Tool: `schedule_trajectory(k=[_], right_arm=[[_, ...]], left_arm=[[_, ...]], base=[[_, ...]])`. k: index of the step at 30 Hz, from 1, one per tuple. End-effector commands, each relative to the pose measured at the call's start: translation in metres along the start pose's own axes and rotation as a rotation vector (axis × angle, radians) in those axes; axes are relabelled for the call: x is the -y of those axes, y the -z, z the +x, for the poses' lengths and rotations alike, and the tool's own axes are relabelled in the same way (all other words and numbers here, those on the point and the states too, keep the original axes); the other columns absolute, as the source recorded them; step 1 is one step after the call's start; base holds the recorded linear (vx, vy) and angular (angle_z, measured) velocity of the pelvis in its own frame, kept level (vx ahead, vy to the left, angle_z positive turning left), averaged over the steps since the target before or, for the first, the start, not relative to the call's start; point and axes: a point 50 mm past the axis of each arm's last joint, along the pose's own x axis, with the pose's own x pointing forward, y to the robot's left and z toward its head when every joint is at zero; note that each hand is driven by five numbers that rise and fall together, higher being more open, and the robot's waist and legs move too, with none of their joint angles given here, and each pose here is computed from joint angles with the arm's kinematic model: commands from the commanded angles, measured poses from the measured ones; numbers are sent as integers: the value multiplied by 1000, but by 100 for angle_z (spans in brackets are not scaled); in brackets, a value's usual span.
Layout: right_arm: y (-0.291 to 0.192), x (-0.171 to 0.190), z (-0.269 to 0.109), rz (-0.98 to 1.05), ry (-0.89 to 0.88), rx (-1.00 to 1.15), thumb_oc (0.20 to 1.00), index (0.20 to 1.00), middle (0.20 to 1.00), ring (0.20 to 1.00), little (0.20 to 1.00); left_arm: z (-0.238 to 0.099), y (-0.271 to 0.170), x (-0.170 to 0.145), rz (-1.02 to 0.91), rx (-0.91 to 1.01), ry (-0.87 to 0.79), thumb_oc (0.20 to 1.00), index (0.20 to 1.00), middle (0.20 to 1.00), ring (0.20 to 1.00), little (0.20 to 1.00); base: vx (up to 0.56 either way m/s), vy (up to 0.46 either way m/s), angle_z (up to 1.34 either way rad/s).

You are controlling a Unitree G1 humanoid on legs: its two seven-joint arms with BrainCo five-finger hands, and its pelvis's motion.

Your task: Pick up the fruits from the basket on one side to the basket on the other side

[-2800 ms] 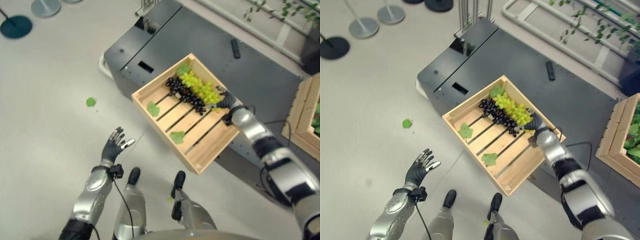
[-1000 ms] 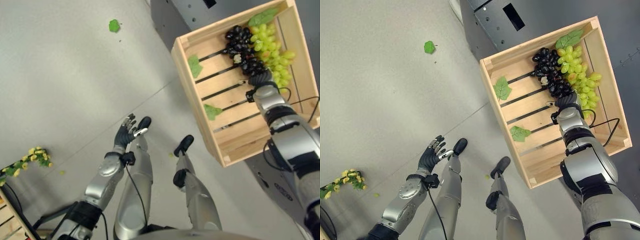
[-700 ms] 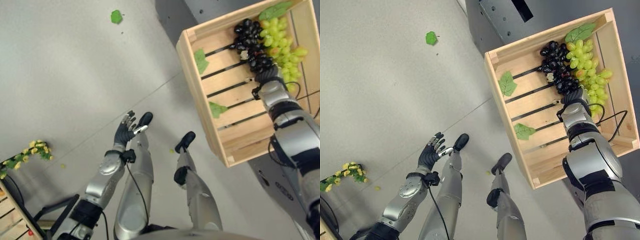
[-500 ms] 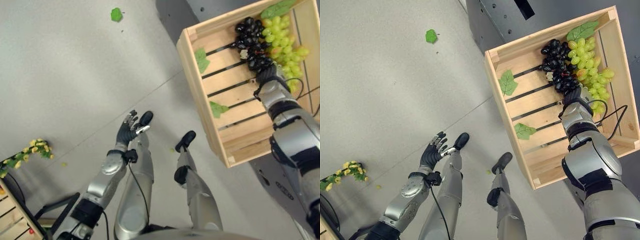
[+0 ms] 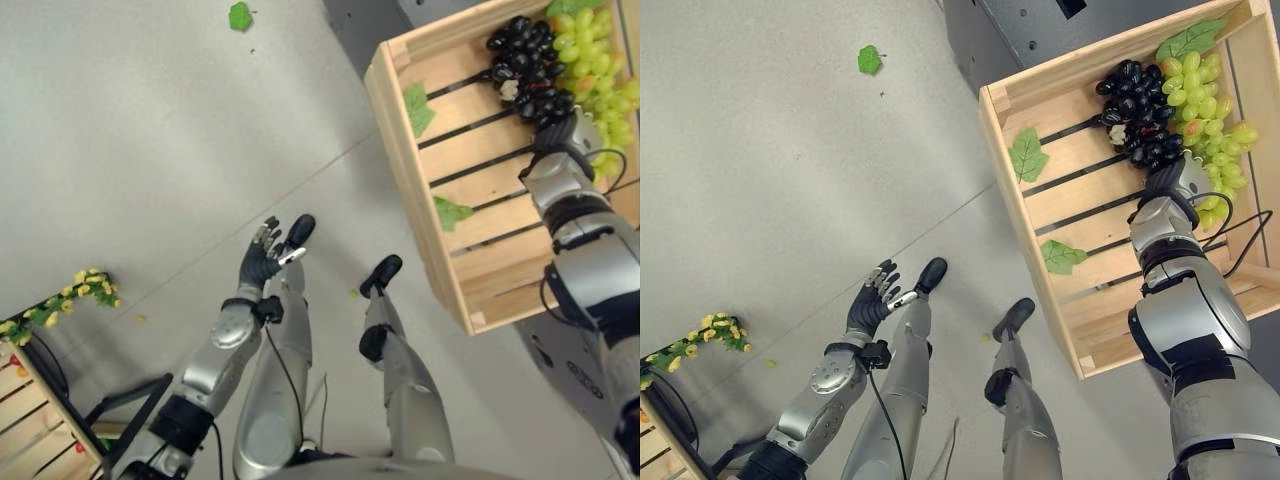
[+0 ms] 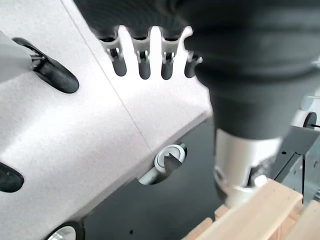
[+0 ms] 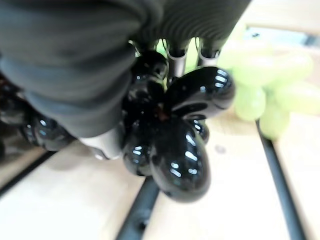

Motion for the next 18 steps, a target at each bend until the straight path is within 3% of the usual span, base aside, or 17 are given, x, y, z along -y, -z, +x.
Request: schedule_trajectory(k=[1, 9, 18], right_arm=[[-30, -45, -26, 150, -224, 123, 200, 200, 200, 200, 200], [-34, -69, -46, 325, -297, 131, 200, 200, 200, 200, 200], [-46, -77, -82, 425, -368, 385, 200, 200, 200, 200, 200]], left_arm=[[-3, -16, 26, -66, 85, 95, 1000, 1000, 1000, 1000, 1000], [2, -17, 23, -60, 95, 66, 1000, 1000, 1000, 1000, 1000], [-3, -20, -13, -39, 116, -104, 1000, 1000, 1000, 1000, 1000]], base=[[-5, 34, 3], [-4, 14, 0], [-27, 10, -4]])
